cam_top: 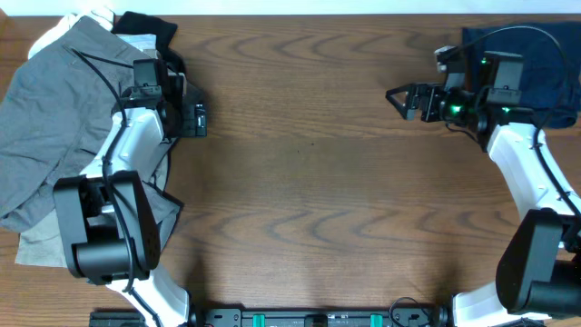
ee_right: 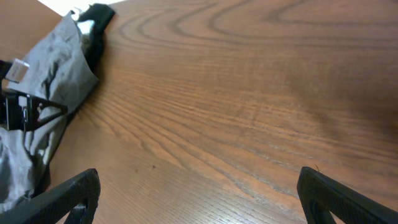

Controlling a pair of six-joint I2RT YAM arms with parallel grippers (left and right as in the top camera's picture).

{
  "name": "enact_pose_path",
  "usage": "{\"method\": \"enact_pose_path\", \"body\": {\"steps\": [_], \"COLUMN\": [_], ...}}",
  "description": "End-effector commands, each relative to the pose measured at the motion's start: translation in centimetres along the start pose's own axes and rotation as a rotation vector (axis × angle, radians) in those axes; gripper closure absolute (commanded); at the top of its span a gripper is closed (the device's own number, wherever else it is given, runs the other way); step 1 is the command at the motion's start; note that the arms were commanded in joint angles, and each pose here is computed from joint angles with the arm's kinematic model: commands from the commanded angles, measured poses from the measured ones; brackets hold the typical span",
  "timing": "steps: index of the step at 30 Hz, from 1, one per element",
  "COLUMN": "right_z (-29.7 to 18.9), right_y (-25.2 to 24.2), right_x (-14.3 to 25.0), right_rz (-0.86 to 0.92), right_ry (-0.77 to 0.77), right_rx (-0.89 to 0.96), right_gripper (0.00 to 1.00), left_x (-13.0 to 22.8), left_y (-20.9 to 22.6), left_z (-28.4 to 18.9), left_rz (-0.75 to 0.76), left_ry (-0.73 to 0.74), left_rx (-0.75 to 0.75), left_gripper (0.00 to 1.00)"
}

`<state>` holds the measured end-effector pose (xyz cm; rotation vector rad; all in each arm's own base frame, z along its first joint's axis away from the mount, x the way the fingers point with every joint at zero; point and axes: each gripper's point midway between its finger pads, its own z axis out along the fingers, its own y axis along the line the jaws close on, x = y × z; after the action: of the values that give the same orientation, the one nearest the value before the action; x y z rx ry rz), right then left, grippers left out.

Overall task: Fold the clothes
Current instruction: 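Reach the left gripper to the grey shorts on the pile and grasp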

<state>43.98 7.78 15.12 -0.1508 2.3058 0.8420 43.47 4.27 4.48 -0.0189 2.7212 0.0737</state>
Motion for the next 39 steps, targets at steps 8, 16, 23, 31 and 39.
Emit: {"method": "enact_pose_path", "body": {"steps": [8, 16, 23, 31, 39], "right_z": [1.4, 1.4, 1.4, 1.4, -0.3], "right_y": [0.8, 0.5, 0.3, 0.4, 1.1], "right_x": [0.0, 0.0, 0.0, -0.3, -1.3], "right_rz": [-0.047, -0.046, -0.048, -0.032, -0.013], "right_ry": [0.018, 0.017, 0.015, 0.004, -0.030], "right_rx": [0.042, 0.061, 0.067, 0.066, 0.005], "right_gripper": [0.03, 0.11, 0.11, 0.12, 0.12], "left_x": [1.4, 0.9, -2.3, -6.7, -7.2], "left_y": [0.9, 1.4, 2.1, -3.4, -12.7], "left_z": [3.8, 3.9, -0.6, -12.8, -18.1], "left_rz": [0.036, 0.033, -0.054, -0.080, 0.016], "left_ry": [0.067, 0.048, -0.072, -0.336, -0.427], "left_rx": [-0.053, -0.081, -0.114, 0.171, 0.369], "left_gripper": [0.18, 0.92, 0.94, 0.94, 0.94]}}
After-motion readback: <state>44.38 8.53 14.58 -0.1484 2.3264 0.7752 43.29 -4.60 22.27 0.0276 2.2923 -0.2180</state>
